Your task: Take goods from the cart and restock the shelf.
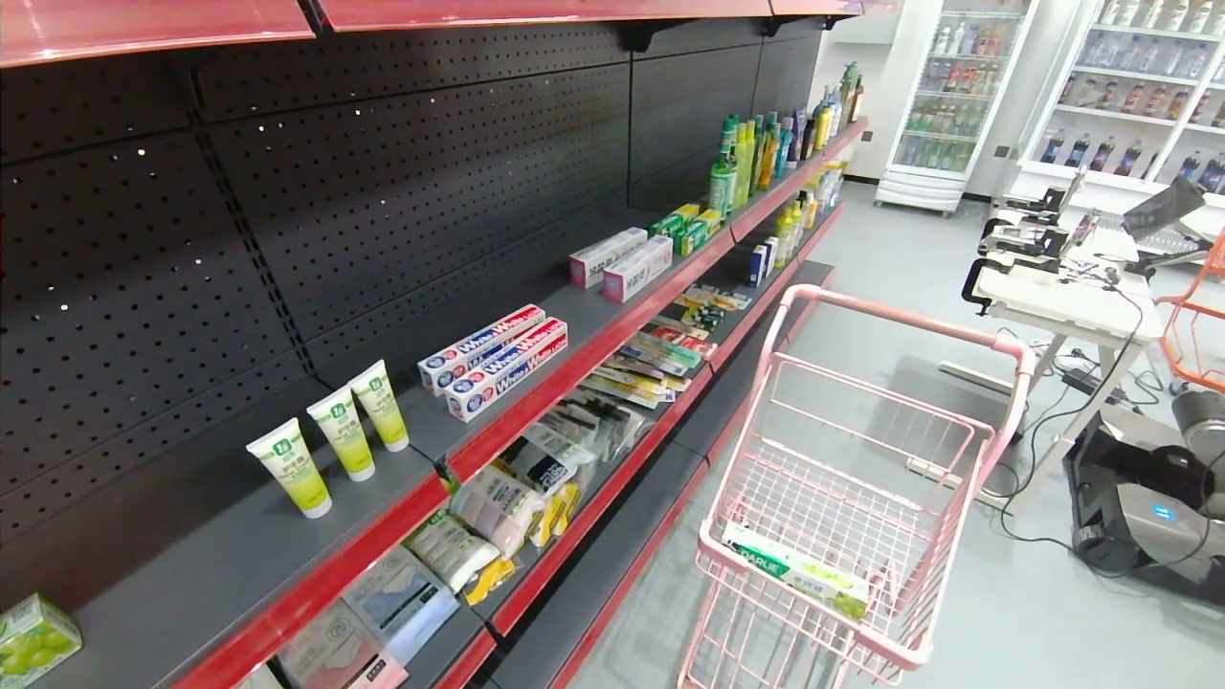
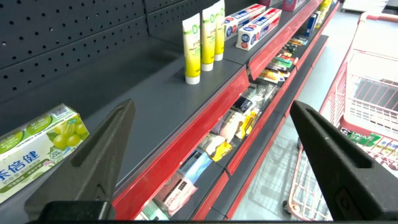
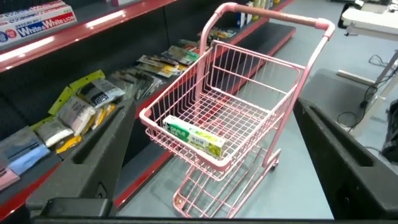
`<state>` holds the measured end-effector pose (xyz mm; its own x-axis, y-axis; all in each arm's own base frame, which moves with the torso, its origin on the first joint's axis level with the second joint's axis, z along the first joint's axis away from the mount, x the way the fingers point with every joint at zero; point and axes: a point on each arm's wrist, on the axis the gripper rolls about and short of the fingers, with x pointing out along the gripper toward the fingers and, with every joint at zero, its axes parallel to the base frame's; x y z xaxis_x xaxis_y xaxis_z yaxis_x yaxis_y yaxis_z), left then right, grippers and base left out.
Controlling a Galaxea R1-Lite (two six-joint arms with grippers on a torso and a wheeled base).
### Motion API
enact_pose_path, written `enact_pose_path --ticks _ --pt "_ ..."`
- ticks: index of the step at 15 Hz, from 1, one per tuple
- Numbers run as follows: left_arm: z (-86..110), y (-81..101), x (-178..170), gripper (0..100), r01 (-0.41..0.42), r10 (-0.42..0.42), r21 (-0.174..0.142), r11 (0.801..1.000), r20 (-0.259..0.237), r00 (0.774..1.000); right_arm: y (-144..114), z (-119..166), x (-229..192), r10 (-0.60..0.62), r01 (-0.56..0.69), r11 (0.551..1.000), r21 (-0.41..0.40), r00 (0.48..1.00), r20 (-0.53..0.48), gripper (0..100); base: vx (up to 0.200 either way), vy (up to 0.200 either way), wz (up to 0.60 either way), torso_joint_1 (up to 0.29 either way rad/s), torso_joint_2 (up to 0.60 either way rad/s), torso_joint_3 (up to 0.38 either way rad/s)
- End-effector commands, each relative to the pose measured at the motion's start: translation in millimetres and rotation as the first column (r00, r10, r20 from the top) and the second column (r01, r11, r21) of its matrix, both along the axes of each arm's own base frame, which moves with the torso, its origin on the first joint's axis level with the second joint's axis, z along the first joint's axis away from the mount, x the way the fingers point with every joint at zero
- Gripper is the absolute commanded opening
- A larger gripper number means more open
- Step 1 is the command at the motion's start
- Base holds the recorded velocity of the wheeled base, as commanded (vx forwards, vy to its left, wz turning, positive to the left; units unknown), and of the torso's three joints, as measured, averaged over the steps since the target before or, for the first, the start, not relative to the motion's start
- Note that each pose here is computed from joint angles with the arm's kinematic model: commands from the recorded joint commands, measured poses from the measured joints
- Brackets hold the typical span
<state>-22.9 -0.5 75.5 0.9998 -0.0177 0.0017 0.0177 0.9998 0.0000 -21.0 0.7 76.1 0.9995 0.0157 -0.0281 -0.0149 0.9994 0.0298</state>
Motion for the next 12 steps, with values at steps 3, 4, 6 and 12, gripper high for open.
enact_pose_path --ticks 3,4,6,12 --pt "0.1 0.0 0 100 0.001 -0.001 0.000 1.000 0.000 1.000 -5 147 63 -0.141 0.163 0.962 0.220 0.984 -0.114 100 0.000 0.000 0.00 0.000 0.00 0.000" --pt "0.0 0.0 0 100 -0.001 0.001 0.000 1.000 -0.002 1.000 -6 159 90 -0.101 0.135 0.980 0.149 0.972 -0.214 100 0.000 0.000 0.00 0.000 0.00 0.000" --pt "0.0 0.0 0 100 -0.001 0.001 -0.002 1.000 -0.002 1.000 -15 143 163 0.010 0.062 0.987 0.147 0.896 -0.443 100 0.000 0.000 0.00 0.000 0.00 0.000" --pt "0.0 0.0 0 100 -0.001 0.001 0.000 1.000 -0.002 1.000 -66 17 289 0.248 -0.373 0.927 -0.043 0.695 -0.675 100 0.000 0.000 0.00 0.000 0.00 0.000"
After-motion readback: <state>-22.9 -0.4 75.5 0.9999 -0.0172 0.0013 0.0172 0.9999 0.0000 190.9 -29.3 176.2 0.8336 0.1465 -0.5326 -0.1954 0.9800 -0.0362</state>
